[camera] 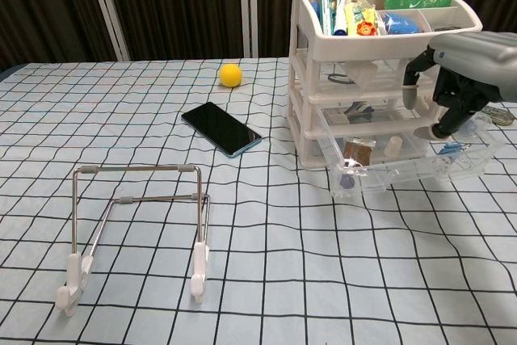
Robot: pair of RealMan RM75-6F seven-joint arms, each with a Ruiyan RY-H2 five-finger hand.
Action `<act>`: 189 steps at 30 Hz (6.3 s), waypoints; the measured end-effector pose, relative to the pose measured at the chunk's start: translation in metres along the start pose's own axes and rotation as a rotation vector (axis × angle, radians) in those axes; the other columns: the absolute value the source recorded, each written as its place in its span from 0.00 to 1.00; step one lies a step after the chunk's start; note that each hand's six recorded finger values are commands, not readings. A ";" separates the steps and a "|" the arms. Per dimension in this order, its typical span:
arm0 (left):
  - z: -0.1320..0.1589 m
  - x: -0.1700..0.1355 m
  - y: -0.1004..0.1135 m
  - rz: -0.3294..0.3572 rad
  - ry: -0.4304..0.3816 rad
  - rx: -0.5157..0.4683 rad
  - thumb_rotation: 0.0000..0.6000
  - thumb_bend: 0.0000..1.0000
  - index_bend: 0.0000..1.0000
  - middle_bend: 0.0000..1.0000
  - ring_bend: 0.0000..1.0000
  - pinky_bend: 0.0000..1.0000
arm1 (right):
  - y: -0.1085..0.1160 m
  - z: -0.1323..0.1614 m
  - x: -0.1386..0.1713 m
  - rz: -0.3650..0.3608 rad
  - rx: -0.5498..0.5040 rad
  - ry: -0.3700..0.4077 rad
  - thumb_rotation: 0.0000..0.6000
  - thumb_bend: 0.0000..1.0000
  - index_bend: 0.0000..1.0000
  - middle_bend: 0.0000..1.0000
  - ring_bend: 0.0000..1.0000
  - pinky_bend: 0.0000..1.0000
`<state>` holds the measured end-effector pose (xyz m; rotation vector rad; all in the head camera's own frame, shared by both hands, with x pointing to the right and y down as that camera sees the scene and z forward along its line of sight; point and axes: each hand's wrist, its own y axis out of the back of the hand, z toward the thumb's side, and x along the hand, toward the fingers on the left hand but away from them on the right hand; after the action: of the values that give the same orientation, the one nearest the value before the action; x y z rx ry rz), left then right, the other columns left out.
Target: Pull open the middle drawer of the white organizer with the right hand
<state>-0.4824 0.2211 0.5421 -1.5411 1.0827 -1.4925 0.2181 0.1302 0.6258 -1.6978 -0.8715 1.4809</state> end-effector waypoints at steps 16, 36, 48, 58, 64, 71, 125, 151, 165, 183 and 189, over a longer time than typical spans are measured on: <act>0.000 0.001 -0.001 -0.004 0.002 0.002 1.00 0.00 0.00 0.00 0.00 0.00 | -0.010 0.007 -0.012 0.039 0.103 -0.011 1.00 0.12 0.54 1.00 1.00 0.94; -0.001 0.002 -0.001 -0.007 0.004 0.001 1.00 0.00 0.00 0.00 0.00 0.00 | -0.024 0.010 -0.026 0.056 0.051 -0.031 1.00 0.12 0.55 1.00 1.00 0.94; -0.001 0.001 -0.001 -0.005 0.005 0.000 1.00 0.00 0.00 0.00 0.00 0.00 | -0.028 0.011 -0.027 0.057 0.039 -0.028 1.00 0.16 0.56 1.00 1.00 0.94; -0.002 0.002 -0.001 -0.007 0.005 -0.002 1.00 0.00 0.00 0.00 0.00 0.00 | -0.033 0.008 -0.028 0.079 0.043 -0.042 1.00 0.18 0.54 1.00 1.00 0.94; -0.001 0.002 -0.001 -0.010 0.004 -0.001 1.00 0.00 0.00 0.00 0.00 0.00 | -0.032 0.008 -0.028 0.086 0.048 -0.048 1.00 0.19 0.53 1.00 1.00 0.94; -0.001 0.001 -0.001 -0.008 0.004 -0.002 1.00 0.00 0.00 0.00 0.00 0.00 | -0.035 0.007 -0.028 0.098 0.047 -0.052 1.00 0.21 0.54 1.00 1.00 0.94; 0.002 -0.001 0.000 -0.006 -0.008 0.004 1.00 0.00 0.00 0.00 0.00 0.00 | 0.047 -0.037 -0.003 -0.065 -0.083 -0.100 1.00 0.31 0.55 1.00 1.00 0.94; 0.009 -0.005 -0.001 -0.010 -0.033 0.012 1.00 0.00 0.00 0.00 0.00 0.00 | -0.002 -0.191 0.031 -0.058 -0.165 -0.350 1.00 0.31 0.55 1.00 1.00 0.94; 0.007 -0.005 -0.001 -0.013 -0.026 0.010 1.00 0.00 0.00 0.00 0.00 0.00 | -0.048 -0.213 0.024 0.004 -0.135 -0.425 1.00 0.31 0.55 1.00 1.00 0.94; 0.008 -0.004 -0.002 -0.015 -0.028 0.013 1.00 0.00 0.00 0.00 0.00 0.00 | -0.077 -0.229 0.024 0.056 -0.113 -0.481 1.00 0.30 0.49 1.00 1.00 0.94; 0.009 -0.004 -0.003 -0.020 -0.030 0.016 1.00 0.00 0.00 0.00 0.00 0.00 | -0.080 -0.232 0.027 0.057 -0.121 -0.489 1.00 0.26 0.37 1.00 1.00 0.93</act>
<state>-0.4735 0.2257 0.5431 -1.5627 1.0386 -1.4830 0.4487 0.1763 0.7013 -1.4709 -1.1933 1.9598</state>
